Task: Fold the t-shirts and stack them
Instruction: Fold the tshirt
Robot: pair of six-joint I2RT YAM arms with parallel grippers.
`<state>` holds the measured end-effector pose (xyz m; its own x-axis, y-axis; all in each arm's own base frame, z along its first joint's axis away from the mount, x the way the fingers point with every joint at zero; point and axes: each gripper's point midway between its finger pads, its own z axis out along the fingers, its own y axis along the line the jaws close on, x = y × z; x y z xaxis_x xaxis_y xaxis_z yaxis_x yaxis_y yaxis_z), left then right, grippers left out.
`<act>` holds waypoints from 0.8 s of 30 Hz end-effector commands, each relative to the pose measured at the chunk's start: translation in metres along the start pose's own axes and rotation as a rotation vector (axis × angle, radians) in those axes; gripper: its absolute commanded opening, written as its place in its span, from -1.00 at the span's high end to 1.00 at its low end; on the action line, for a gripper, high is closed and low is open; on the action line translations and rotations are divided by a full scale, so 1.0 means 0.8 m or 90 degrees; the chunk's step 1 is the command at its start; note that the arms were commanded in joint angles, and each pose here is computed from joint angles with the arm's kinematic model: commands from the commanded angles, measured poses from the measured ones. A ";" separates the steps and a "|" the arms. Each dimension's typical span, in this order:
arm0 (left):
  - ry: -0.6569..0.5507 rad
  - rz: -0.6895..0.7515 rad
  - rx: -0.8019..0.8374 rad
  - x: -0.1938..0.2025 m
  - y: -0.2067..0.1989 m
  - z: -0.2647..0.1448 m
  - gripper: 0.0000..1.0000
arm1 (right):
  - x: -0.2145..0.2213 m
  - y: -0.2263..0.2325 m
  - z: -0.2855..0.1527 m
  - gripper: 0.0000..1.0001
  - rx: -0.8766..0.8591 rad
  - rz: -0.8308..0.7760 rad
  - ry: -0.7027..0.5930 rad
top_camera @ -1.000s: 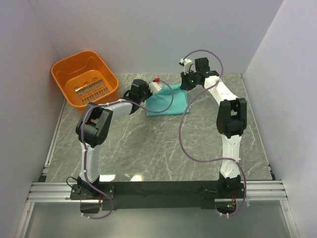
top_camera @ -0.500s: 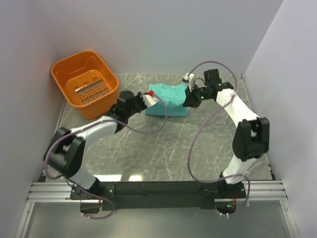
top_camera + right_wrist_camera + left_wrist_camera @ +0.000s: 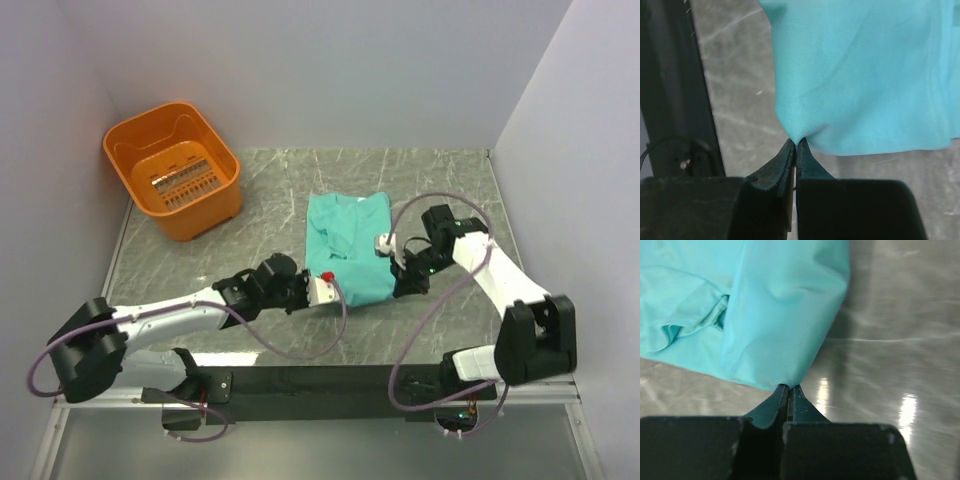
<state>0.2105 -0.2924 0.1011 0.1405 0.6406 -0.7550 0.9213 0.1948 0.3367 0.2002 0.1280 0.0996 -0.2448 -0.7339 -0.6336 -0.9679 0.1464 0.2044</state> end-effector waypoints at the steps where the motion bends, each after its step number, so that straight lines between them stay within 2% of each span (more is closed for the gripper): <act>1: 0.013 -0.047 0.034 -0.013 -0.047 -0.020 0.99 | 0.019 0.050 -0.016 1.00 -0.019 -0.099 0.036; 7: 0.039 -0.062 0.095 -0.030 -0.118 -0.033 0.99 | 0.033 0.093 -0.032 1.00 -0.032 -0.151 0.064; 11: 0.028 -0.057 0.086 -0.046 -0.122 -0.042 0.99 | 0.022 0.100 -0.040 1.00 -0.015 -0.167 0.043; 13: 0.006 -0.037 0.048 -0.059 -0.103 -0.048 0.99 | 0.003 0.083 -0.047 1.00 0.026 -0.160 0.024; 16: -0.020 -0.011 -0.046 -0.069 -0.046 -0.053 0.99 | -0.027 0.049 -0.057 1.00 0.070 -0.148 0.003; 18: -0.025 -0.006 -0.076 -0.066 -0.009 -0.049 0.99 | -0.038 0.018 -0.056 1.00 0.088 -0.089 0.007; 19: -0.034 -0.032 -0.141 -0.061 0.044 -0.053 0.99 | -0.065 -0.012 -0.069 1.00 0.136 -0.103 -0.013; 21: -0.036 -0.035 -0.167 -0.052 0.086 -0.042 0.99 | -0.076 -0.050 -0.061 1.00 0.130 -0.039 -0.008; 22: -0.048 -0.037 -0.219 -0.056 0.138 -0.049 0.99 | -0.105 -0.082 -0.079 1.00 0.173 -0.051 -0.026; 23: -0.063 -0.034 -0.233 -0.064 0.161 -0.045 0.99 | -0.104 -0.108 -0.065 1.00 0.153 -0.021 -0.015; 24: -0.044 -0.032 -0.211 -0.050 0.172 -0.019 0.99 | -0.113 -0.124 -0.065 1.00 0.159 0.011 -0.025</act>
<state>0.2672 -0.2624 0.1502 0.0041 0.6301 -0.7765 0.8063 0.4572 0.3753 0.2589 0.1342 0.1661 -0.1746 -0.7589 -0.6273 -0.9813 0.1864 0.0476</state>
